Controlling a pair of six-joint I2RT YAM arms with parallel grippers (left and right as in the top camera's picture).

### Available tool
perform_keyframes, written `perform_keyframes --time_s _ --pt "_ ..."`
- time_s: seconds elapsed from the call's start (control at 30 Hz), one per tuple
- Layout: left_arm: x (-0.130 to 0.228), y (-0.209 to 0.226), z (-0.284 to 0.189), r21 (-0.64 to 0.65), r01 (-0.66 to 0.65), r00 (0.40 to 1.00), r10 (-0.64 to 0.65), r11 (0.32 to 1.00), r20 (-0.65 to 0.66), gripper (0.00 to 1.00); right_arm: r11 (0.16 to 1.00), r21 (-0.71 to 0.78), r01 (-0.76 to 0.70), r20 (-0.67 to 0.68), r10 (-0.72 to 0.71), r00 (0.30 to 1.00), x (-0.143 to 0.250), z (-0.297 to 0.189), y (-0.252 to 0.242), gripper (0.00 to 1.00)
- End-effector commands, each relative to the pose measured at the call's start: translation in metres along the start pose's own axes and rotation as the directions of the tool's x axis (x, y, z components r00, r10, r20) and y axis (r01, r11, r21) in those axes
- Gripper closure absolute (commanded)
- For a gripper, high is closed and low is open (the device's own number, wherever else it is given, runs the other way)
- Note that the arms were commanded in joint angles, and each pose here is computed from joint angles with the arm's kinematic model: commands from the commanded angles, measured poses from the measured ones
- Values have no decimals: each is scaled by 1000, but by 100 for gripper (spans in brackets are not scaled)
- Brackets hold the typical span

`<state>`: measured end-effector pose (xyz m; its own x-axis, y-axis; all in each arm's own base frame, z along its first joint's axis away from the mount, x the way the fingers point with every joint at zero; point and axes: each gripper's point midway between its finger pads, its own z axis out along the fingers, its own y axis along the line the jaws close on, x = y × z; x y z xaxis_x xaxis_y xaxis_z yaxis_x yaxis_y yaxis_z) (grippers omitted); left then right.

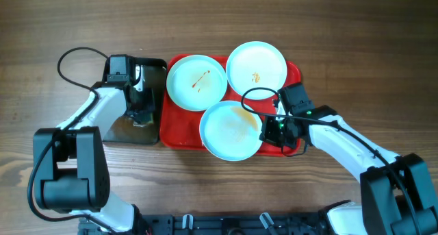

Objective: Clean dirty plates on tray and stack at the side
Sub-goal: 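Dip the sponge into the black tray's water with the left gripper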

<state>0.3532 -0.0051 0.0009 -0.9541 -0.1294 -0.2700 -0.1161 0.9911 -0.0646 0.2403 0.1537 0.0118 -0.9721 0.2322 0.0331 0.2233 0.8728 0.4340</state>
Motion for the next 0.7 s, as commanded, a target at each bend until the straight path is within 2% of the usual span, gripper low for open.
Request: perform_keyframes --time_s 0.0,0.07,0.1,0.13,0.17,0.2,0.27,0.33,0.37,0.4,0.43,0.5,0.67 --pt "7 -4 7 21 -6 999 6 1000 -33 96 1000 23 -12 -2 12 1000 1 2 -6 96" --pt "1 -4 -1 21 -7 1000 7 1000 -3 96 1000 23 -12 -2 12 1000 1 2 -6 96" --pt "-2 -5 -7 23 -8 1000 7 1000 16 73 1000 23 -12 -2 12 1000 1 2 -6 96" --pt "-3 -5 -10 25 -1 1000 0 1000 20 20 1000 23 -12 -2 12 1000 1 2 -6 96" --pt "0 -5 -11 23 0 1000 0 1000 9 0 1000 23 -12 -2 12 1000 1 2 -6 96" --pt "8 -4 -11 19 2 1000 -1 1000 -24 0 1000 23 -12 -1 12 1000 1 2 -6 96" --pt "32 -1 -11 4 46 991 -45 999 -122 0 1000 23 -12 -2 12 1000 1 2 -6 96" --pt "36 -4 -12 17 64 989 -61 998 -138 0 1000 23 -12 -2 12 1000 1 2 -6 96" --pt "35 -5 -12 23 64 989 -60 998 -136 3 1000 23 -12 -2 12 1000 1 2 -6 96" --pt "35 -5 -11 23 63 989 -60 998 -133 21 1000 23 -12 -2 12 1000 1 2 -6 96" --pt "34 -5 -11 23 63 990 -59 998 -130 43 1000 23 -12 -2 12 1000 1 2 -6 96" --pt "28 -6 -11 28 55 993 -51 998 -107 96 1000 26 -13 -5 13 1000 1 2 -7 96" --pt "6 4 -16 -33 48 998 -49 998 -30 96 1000 27 -15 -7 15 1000 2 2 -7 96"
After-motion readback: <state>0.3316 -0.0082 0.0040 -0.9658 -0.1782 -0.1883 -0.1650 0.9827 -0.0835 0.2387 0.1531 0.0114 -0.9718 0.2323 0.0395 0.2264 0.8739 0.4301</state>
